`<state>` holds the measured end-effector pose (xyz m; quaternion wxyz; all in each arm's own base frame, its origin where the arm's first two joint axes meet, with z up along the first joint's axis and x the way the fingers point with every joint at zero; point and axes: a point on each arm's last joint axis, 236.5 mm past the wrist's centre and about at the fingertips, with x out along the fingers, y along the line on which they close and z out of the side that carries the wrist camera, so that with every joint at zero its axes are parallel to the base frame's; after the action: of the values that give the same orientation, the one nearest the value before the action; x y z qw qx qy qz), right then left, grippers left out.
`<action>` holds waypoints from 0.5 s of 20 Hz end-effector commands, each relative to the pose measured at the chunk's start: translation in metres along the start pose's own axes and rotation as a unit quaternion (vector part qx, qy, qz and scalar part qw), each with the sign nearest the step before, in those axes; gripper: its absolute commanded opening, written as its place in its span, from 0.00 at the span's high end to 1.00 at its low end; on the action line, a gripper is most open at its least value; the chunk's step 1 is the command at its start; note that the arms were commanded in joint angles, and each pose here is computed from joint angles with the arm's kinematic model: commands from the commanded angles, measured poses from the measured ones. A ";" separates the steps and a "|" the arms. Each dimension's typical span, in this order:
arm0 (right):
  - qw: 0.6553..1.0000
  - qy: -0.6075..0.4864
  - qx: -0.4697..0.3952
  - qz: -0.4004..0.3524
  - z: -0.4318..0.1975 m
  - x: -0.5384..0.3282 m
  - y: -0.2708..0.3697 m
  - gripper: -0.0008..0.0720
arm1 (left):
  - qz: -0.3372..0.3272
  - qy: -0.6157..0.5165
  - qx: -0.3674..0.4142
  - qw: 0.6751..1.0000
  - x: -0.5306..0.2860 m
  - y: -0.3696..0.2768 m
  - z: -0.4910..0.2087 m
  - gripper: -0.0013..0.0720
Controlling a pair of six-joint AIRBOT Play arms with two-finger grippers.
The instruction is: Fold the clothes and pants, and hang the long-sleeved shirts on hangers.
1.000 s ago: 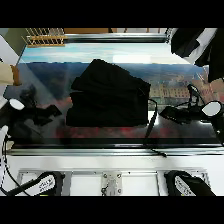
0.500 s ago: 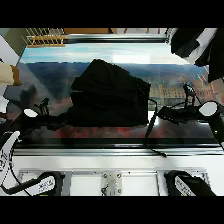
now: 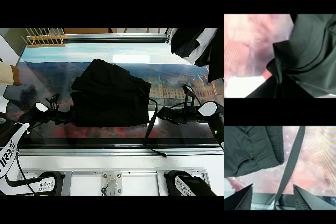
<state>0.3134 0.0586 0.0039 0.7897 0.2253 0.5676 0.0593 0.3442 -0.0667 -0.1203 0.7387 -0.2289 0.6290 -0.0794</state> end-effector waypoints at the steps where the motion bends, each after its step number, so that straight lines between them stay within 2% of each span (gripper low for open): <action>1: 0.999 0.010 0.047 -0.004 -0.010 0.009 -0.006 0.27 | -0.010 -0.034 0.014 0.999 -0.020 -0.016 0.012 0.97; 4: 0.989 0.007 0.151 -0.007 -0.023 0.033 -0.021 0.27 | -0.020 -0.050 0.032 0.998 -0.042 -0.030 0.012 0.97; 6: 0.982 0.003 0.190 0.024 -0.028 0.054 -0.015 0.27 | -0.022 -0.058 0.038 0.997 -0.050 -0.034 0.013 0.97; 10: 0.980 -0.010 0.190 0.057 -0.021 0.091 0.011 0.27 | -0.023 -0.066 0.041 0.997 -0.054 -0.036 0.015 0.97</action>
<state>0.3099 0.0880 -0.0630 0.7327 0.3684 0.5722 -0.0049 0.3540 -0.0726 -0.0605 0.7811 -0.2194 0.5753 -0.1041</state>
